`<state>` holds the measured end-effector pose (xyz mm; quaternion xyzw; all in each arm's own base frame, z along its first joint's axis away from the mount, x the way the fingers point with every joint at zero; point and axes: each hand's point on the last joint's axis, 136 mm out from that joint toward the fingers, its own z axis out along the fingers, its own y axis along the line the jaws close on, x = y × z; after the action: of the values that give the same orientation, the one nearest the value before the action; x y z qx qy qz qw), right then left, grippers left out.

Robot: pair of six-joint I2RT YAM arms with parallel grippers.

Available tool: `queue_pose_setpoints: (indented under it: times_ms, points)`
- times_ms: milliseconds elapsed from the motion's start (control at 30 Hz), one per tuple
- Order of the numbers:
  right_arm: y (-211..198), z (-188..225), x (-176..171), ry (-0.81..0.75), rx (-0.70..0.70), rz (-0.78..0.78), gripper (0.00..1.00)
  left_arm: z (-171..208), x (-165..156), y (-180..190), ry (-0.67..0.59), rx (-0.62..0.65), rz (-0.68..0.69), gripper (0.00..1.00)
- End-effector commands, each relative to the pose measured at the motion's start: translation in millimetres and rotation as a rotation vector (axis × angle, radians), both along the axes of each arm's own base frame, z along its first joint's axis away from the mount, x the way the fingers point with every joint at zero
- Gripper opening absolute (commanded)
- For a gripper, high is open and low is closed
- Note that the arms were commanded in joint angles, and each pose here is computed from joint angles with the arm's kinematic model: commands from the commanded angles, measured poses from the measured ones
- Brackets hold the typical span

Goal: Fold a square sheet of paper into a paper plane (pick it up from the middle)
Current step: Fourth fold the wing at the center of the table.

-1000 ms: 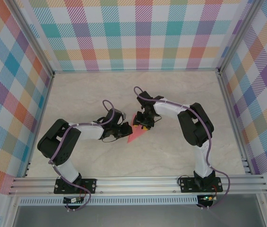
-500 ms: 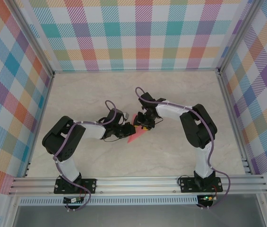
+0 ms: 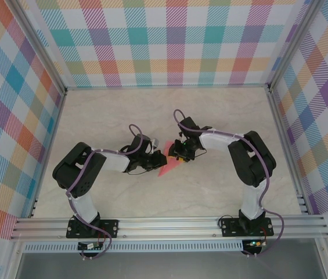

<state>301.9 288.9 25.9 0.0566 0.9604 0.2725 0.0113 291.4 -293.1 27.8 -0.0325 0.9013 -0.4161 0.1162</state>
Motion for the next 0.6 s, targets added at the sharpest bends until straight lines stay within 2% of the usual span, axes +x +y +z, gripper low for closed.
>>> queue_pose_setpoints:
  times_ms: [0,167,567]
  points:
    - [11.2,21.8,1.9,-0.06,0.093,0.04,0.4,11.6,2.9,-0.7,-0.012,-0.051,0.008,0.08]
    - [14.1,26.0,1.5,-0.077,0.125,0.047,0.39,8.9,4.6,-2.0,0.004,-0.073,0.02,0.08]
    - [8.1,-0.3,3.0,-0.015,0.055,0.025,0.39,5.9,4.2,0.2,0.021,-0.081,0.032,0.08]
